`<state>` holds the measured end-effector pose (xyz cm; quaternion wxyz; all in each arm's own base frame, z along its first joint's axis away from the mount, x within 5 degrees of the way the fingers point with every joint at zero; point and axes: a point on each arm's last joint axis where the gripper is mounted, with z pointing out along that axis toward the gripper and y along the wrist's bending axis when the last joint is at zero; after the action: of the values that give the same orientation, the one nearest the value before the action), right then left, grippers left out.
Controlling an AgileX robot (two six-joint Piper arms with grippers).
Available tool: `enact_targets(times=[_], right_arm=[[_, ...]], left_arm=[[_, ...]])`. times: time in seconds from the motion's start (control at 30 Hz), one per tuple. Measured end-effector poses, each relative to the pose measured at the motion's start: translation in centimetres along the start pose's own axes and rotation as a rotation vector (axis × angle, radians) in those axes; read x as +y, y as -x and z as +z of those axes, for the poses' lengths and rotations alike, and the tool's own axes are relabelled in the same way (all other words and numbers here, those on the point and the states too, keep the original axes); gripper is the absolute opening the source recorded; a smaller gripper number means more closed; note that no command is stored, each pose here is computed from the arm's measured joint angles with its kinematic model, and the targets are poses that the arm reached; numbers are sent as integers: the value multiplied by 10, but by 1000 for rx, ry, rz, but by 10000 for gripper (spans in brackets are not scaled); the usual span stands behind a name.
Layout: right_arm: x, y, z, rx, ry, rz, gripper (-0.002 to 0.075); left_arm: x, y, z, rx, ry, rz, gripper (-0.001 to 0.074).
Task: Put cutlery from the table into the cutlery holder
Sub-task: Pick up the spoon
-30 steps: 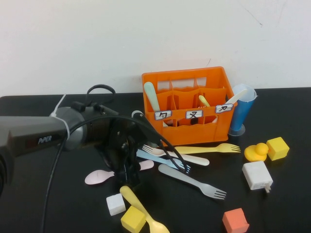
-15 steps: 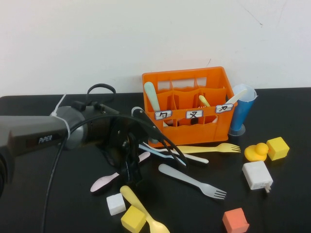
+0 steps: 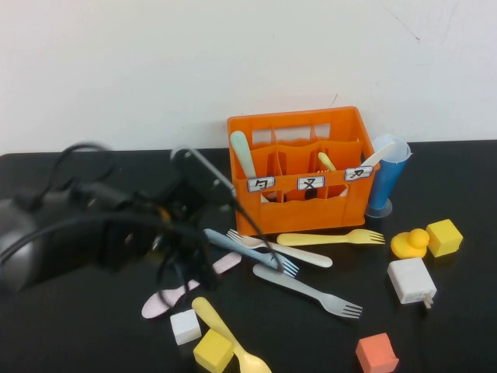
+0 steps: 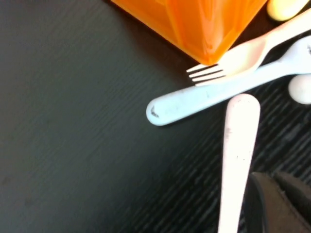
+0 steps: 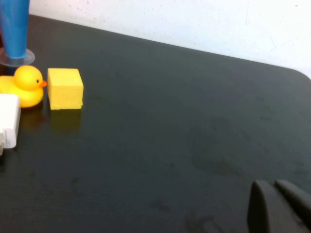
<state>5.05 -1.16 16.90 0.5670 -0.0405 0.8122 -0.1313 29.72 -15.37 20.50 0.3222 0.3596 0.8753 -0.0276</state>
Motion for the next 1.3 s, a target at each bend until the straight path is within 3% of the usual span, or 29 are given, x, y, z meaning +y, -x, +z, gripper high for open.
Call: enact_targets(times=[0.27, 0.53, 0.63, 1.1, 1.3], right_arm=[[0, 0, 0, 0, 0, 0, -3], [0, 0, 0, 0, 0, 0, -3], [0, 0, 0, 0, 0, 0, -3], [0, 0, 0, 0, 0, 0, -3], [0, 0, 0, 0, 0, 0, -3]], left_arm=[[-7, -20, -6, 49, -21, -28, 31], [0, 3, 12, 227, -71, -91, 288], [3, 12, 20, 252, -78, -104, 333], [-4, -4, 83, 385, -121, -143, 343], [-2, -3, 85, 374, -120, -156, 245]])
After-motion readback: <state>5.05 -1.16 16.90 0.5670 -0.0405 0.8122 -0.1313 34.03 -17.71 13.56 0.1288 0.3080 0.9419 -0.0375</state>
